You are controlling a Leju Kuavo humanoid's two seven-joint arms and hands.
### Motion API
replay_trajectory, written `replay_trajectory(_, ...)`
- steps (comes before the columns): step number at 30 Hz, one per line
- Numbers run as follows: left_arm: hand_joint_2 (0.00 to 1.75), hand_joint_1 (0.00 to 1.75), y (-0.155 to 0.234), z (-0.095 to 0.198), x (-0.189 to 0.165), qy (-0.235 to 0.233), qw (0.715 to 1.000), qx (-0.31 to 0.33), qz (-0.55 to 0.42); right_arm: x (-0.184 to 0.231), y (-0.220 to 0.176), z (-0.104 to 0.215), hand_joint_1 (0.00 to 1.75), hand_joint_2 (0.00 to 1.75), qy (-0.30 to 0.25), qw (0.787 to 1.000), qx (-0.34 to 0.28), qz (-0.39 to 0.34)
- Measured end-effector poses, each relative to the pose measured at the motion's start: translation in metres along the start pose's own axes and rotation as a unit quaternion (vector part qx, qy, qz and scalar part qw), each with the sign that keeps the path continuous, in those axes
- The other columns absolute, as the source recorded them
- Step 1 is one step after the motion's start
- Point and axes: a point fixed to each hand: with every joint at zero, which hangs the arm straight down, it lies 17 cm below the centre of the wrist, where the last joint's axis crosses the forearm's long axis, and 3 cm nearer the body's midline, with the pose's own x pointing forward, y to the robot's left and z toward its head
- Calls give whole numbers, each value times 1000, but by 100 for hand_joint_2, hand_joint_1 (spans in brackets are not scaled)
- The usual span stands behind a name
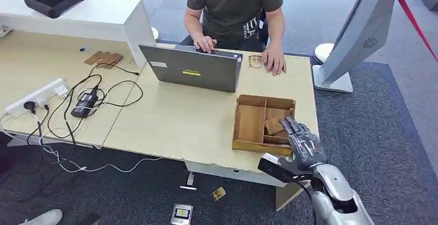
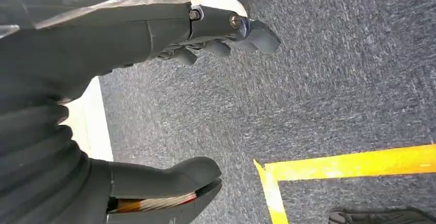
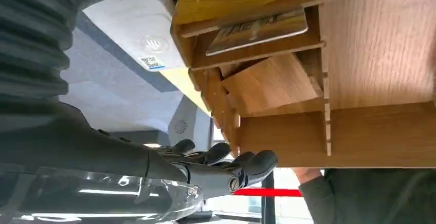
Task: Pass the card to the sensor for recognition and then transmit it.
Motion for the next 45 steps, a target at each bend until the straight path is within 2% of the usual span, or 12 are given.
replay_trajectory(23,175,0,0,0,4,-1,1000,1,-7,0,19,-4,0,175,2,1000,17,1)
replay_trajectory(45,175,0,0,-1,9,-2,1000,0,-14,-4,18,-7,0,175,9,1000,13,-1)
